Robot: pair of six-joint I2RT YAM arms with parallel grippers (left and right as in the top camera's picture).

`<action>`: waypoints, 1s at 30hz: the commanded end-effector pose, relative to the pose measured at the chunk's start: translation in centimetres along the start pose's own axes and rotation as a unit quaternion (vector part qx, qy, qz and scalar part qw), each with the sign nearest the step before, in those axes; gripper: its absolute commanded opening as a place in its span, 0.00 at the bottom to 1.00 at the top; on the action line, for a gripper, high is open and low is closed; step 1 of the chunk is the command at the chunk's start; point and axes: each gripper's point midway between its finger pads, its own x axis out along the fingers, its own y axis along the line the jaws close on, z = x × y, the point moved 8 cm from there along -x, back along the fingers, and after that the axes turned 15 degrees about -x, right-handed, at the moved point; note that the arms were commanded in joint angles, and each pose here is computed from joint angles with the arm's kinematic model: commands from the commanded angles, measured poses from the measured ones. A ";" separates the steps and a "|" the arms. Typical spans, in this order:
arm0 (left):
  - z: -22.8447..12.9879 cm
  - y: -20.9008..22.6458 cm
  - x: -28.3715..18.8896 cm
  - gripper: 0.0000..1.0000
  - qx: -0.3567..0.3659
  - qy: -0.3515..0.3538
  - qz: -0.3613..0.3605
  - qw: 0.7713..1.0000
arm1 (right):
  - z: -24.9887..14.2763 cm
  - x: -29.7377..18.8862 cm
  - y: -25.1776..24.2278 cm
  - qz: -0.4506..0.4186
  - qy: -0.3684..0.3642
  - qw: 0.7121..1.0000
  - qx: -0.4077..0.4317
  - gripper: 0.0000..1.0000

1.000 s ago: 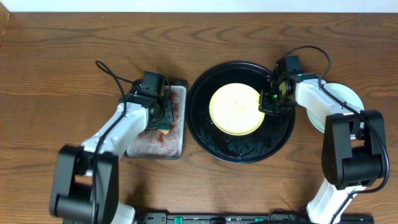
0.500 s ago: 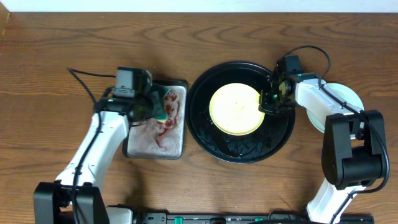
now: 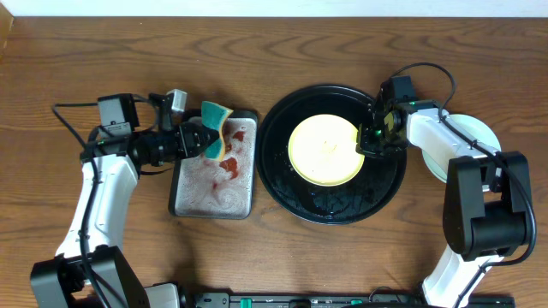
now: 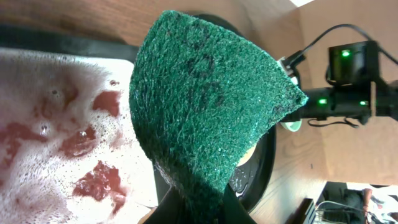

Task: Clean dirty plates on tray and stack at the side
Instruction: 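Dip and rub the sponge in the soapy tray with the left gripper, then lift the sponge out of the soapy tray with the left gripper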

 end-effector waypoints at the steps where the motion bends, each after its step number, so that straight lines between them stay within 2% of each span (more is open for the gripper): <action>1: -0.1 -0.5 -0.6 0.07 0.024 0.001 -0.037 0.999 | -1.1 1.2 -0.9 -0.035 0.025 0.999 0.008 0.01; 30: 0.0 -0.5 -0.7 0.07 0.029 -0.003 -0.037 0.999 | -1.1 1.2 -0.9 -0.035 0.025 0.999 0.008 0.01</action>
